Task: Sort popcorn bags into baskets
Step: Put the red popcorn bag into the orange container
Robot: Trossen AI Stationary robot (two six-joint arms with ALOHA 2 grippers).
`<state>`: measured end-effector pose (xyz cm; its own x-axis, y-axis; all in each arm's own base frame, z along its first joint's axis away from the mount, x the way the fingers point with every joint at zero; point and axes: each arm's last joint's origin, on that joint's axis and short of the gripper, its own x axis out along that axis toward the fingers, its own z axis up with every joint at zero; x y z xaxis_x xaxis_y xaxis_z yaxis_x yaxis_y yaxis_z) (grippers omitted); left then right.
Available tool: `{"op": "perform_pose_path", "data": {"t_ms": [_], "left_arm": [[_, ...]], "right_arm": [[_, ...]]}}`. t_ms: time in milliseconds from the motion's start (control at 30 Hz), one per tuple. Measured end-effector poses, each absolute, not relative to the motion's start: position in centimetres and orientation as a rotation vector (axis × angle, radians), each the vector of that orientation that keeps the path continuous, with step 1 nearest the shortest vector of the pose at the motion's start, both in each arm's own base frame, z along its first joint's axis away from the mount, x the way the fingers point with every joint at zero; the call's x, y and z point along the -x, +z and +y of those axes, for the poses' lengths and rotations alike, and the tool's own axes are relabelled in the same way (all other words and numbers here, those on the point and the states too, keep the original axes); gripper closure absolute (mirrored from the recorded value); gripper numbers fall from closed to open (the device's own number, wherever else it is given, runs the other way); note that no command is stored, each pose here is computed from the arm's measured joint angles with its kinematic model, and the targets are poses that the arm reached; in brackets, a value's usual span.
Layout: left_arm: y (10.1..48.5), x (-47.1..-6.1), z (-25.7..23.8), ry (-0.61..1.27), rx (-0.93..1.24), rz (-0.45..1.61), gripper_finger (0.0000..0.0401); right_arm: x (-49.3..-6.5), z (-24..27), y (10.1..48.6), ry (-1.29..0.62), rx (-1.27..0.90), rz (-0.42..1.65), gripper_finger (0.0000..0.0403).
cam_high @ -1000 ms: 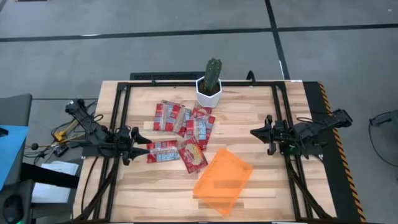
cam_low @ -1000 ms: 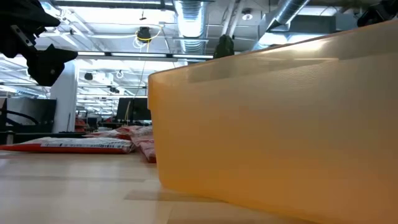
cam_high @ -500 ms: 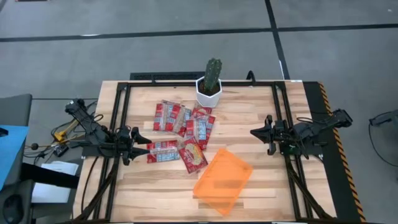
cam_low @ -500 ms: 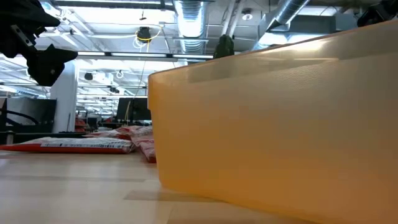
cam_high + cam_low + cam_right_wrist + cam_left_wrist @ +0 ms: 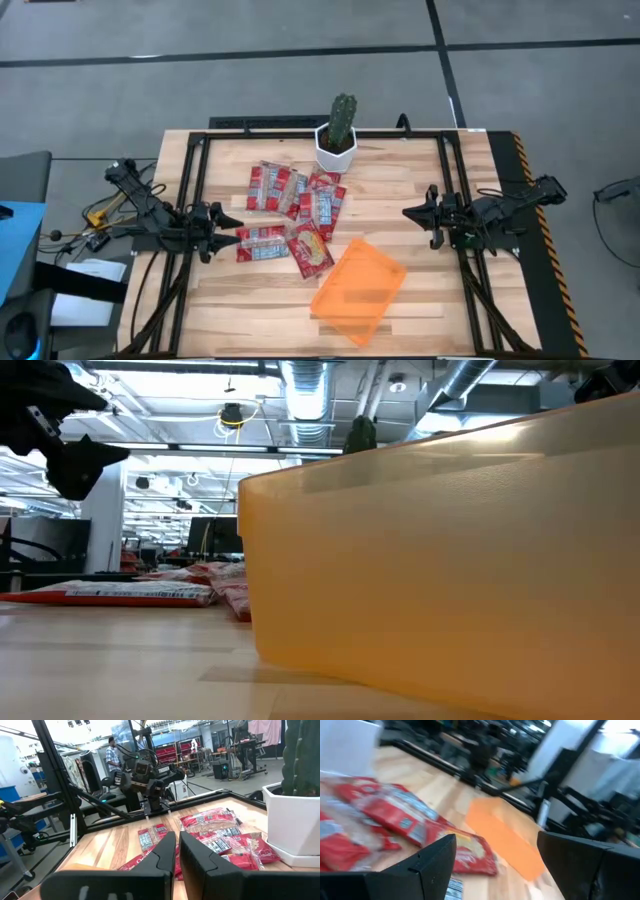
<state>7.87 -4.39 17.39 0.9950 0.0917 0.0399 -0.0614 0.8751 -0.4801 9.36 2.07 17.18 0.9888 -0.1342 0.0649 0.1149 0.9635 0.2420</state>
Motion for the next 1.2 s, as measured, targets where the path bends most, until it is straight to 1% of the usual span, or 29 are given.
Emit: {"op": "perform_pose_path", "data": {"t_ms": [100, 300, 433, 500, 567, 767, 967, 1200], "left_arm": [[17.5, -7.8, -4.2, 0.128, 0.531, -0.087, 0.0131], [17.4, -7.8, -4.0, 0.216, 0.673, -0.114, 0.0131], [17.4, -7.7, -3.7, 0.305, 0.684, -0.146, 0.0131], [17.7, -7.6, -3.5, 0.374, 0.743, -0.198, 0.0131], [18.2, -7.5, -3.3, 0.413, 0.852, -0.264, 0.0131], [20.1, -7.1, -2.5, 0.444, 1.035, -0.430, 0.0131], [22.4, -6.6, -1.4, 0.459, 1.036, -0.530, 0.0131], [26.7, -6.6, -1.0, 0.468, 0.993, -0.520, 0.0131]], "right_arm": [[-9.4, 2.1, 17.2, -0.126, -0.240, -0.081, 0.0353], [-9.4, 2.1, 17.2, -0.126, -0.240, -0.081, 0.0353], [-9.4, 2.1, 17.2, -0.126, -0.240, -0.081, 0.0353], [-9.4, 2.1, 17.2, -0.126, -0.240, -0.081, 0.0353], [-9.4, 2.1, 17.2, -0.126, -0.240, -0.081, 0.0353], [-9.4, 2.1, 17.2, -0.126, -0.240, -0.082, 0.0353], [-9.4, 2.1, 17.2, -0.126, -0.240, -0.081, 0.0353], [-9.4, 2.1, 17.2, -0.129, -0.240, -0.082, 0.0353]]}}
